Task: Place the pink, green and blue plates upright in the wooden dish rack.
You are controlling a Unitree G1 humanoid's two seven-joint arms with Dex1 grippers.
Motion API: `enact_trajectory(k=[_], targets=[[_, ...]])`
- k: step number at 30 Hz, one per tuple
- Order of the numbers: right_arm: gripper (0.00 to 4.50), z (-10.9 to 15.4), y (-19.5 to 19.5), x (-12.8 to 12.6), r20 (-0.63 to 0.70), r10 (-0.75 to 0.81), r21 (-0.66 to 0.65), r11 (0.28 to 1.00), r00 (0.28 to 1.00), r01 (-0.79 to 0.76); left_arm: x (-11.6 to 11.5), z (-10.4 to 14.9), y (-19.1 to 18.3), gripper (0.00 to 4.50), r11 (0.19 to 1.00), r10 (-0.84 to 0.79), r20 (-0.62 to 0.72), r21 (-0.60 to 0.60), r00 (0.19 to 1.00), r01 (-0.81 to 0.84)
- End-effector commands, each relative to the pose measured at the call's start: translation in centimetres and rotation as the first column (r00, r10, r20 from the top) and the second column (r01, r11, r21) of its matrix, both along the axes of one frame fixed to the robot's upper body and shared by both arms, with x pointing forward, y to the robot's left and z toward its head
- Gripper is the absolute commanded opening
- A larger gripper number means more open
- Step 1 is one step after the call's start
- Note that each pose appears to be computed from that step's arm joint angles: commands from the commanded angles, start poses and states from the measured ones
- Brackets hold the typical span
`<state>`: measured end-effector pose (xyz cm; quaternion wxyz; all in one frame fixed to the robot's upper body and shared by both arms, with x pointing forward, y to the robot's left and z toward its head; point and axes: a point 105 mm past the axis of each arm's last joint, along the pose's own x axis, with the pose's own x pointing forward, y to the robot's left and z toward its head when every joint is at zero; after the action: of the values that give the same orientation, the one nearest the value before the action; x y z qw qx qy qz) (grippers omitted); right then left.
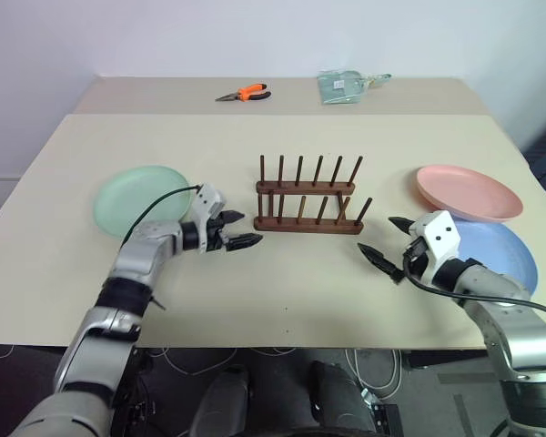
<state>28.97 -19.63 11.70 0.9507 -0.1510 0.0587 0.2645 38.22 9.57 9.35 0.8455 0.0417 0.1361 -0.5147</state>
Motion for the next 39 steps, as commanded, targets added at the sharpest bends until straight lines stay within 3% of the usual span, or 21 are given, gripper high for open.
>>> enact_trajectory(k=[1, 3, 8, 9, 14, 18, 22, 29, 32, 33, 35, 39], targets=[[4.5, 1.2, 0.5, -0.9, 0.063, -0.02, -0.012, 1.0, 0.998, 0.02, 0.6, -1.3, -1.3, 4.23, 0.998, -0.036, -0.011, 0.051, 0.999, 0.036], [4.5, 1.0, 0.3, -1.4, 0.06, -0.034, -0.019, 0.999, 0.998, 0.035, 0.5, -1.3, -2.3, 3.61, 0.996, -0.08, -0.005, 0.043, 0.997, 0.08], [4.5, 1.0, 0.1, -1.6, 0.059, -0.048, -0.04, 0.998, 0.997, 0.051, -0.3, -1.5, -2.5, 1.13, 0.988, -0.153, 0.001, 0.034, 0.988, 0.153], [4.5, 1.0, -0.1, -1.6, 0.06, -0.048, -0.046, 0.998, 0.997, 0.051, -0.8, -1.5, -2.6, 0.86, 0.982, -0.183, 0.012, 0.038, 0.983, 0.182], [4.5, 1.3, -1.2, -1.6, 0.052, -0.05, -0.081, 0.995, 0.997, 0.054, -3.4, -1.2, -2.7, 0.86, 0.946, -0.321, 0.062, 0.057, 0.945, 0.318], [4.5, 0.9, -3.8, -2.3, 0.004, -0.064, -0.144, 0.988, 0.998, 0.064, -7.2, -1.2, -2.5, 0.86, 0.883, -0.461, 0.073, 0.131, 0.884, 0.45], [4.5, 0.5, -4.8, -2.8, -0.041, -0.063, -0.155, 0.986, 0.997, 0.056, -8.8, -2.0, -1.9, 0.86, 0.857, -0.498, 0.04, 0.172, 0.866, 0.485], [4.5, -0.1, -5.9, -3.7, -0.1, -0.065, -0.214, 0.976, 0.993, 0.042, -7.7, -2.2, -0.6, 4.11, 0.903, -0.392, 0.027, 0.206, 0.92, 0.378], [4.5, 0.2, -6.1, -4.4, -0.101, -0.05, -0.255, 0.967, 0.994, 0.023, -8.6, -1.8, 1.3, 4.11, 0.925, -0.341, -0.034, 0.164, 0.939, 0.342], [4.24, 0.3, -6.0, -4.8, -0.111, -0.033, -0.251, 0.968, 0.993, 0.004, -9.4, -1.6, 2.0, 3.85, 0.93, -0.336, -0.071, 0.135, 0.939, 0.343], [3.58, 0.3, -5.5, -5.5, -0.141, 0.01, -0.237, 0.971, 0.99, -0.044, -11.0, -1.6, 3.0, 3.08, 0.931, -0.333, -0.144, 0.105, 0.932, 0.349], [1.54, -0.7, -2.5, -7.3, -0.241, 0.162, -0.189, 0.959, 0.957, -0.21, -14.3, -1.5, 2.8, 1.02, 0.92, -0.368, -0.251, 0.041, 0.895, 0.39]])
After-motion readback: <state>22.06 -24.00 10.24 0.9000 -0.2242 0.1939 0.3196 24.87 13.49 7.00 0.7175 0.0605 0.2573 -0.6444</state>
